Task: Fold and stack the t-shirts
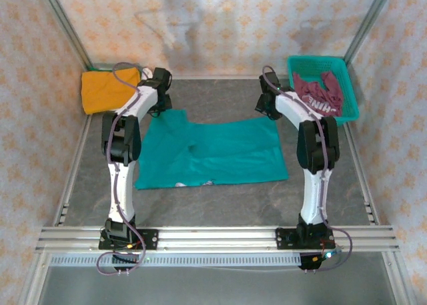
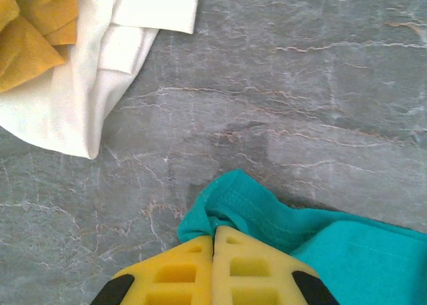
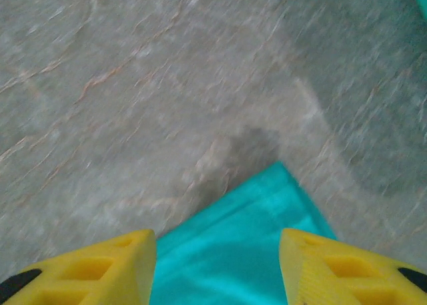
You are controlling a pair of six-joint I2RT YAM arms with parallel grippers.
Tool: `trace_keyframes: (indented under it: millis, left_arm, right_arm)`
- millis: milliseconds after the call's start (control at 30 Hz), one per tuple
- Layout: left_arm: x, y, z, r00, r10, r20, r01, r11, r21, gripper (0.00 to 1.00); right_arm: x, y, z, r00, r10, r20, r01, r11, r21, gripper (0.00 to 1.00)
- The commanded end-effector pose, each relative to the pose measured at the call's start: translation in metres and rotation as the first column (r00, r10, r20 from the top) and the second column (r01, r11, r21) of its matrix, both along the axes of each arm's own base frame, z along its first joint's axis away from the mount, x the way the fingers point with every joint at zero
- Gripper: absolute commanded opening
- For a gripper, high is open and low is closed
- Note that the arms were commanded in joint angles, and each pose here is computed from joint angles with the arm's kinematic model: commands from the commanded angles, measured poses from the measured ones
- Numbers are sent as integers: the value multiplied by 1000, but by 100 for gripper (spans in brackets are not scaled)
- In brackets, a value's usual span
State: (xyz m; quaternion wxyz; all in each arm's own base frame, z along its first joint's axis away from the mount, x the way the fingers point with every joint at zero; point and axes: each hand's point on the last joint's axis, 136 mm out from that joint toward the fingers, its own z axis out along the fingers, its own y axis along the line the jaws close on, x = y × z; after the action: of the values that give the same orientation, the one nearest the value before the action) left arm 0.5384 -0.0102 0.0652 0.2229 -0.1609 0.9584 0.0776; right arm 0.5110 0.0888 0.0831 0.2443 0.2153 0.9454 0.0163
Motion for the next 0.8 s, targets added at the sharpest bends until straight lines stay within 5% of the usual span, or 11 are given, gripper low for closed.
trace_keyframes:
  millis: [0,500,767]
  left_arm:
    - [4,0,33,996,-20,84,16,999,47,0]
    - [-26,-25,62,980,-58,189,43,995,86,0]
    - [-44,-28,86,965,-65,255,39,994,103,0]
  right_arm:
    - [-8,-22,-16,993,2,-121,-20,989,-146,56]
    - [21,-17,-47,985,-2,-172,-21,990,-136,66]
    - [16,-13,-66,981,-14,-195,-7,994,-107,56]
